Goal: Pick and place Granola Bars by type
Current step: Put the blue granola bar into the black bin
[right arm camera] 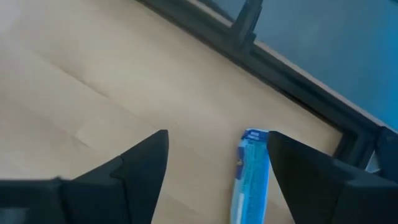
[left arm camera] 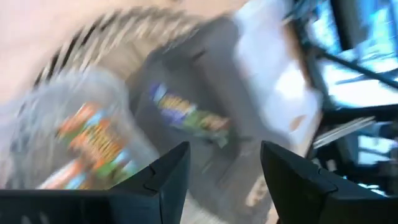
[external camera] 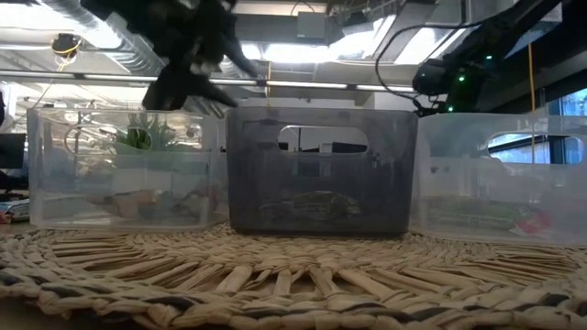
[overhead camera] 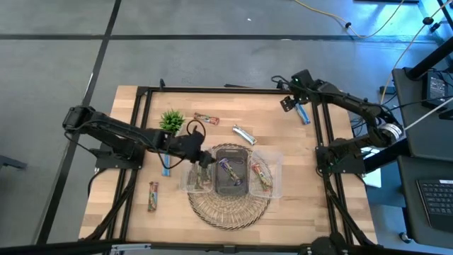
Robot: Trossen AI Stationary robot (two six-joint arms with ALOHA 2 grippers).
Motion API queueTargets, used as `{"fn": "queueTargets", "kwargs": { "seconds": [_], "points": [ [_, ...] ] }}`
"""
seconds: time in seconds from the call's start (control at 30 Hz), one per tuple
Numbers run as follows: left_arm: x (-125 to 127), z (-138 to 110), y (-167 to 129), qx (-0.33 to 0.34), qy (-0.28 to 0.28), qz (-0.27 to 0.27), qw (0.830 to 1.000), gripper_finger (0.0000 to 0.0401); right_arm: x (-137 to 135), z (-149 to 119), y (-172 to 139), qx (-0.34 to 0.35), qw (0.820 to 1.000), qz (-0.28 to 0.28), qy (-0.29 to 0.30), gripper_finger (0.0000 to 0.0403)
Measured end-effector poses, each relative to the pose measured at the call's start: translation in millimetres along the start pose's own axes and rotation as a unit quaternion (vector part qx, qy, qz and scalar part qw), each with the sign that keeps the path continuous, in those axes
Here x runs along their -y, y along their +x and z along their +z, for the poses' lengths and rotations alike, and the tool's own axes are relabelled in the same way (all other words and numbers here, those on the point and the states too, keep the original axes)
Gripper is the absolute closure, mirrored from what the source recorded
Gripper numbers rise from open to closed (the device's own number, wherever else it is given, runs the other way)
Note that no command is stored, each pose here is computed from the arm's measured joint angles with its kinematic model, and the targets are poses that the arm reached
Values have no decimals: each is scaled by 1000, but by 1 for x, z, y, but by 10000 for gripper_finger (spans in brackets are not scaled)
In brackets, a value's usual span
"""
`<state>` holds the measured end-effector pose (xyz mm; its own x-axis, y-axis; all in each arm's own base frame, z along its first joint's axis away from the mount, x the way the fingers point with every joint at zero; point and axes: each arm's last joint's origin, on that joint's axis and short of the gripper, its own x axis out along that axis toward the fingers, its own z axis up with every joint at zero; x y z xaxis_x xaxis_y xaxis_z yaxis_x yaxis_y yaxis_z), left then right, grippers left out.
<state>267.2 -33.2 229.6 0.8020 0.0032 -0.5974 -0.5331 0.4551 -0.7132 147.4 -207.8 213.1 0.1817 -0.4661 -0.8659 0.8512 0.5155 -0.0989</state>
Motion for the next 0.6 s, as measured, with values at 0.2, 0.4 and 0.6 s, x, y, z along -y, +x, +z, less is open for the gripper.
{"fn": "queueTargets", "kwargs": {
  "seconds": [0.2, 0.4, 0.6],
  "points": [
    [10, 2, -17, 46, 11, -29, 998, 214, 14, 19, 22, -84, 996, -13, -10, 128],
    [15, -5, -24, 77, 29, -29, 996, 213, 32, 16, 46, -150, 988, -22, 12, 128],
    [19, -9, -26, 88, 32, -38, 995, 212, 31, 16, 58, -165, 986, -12, -5, 128]
  ]
}}
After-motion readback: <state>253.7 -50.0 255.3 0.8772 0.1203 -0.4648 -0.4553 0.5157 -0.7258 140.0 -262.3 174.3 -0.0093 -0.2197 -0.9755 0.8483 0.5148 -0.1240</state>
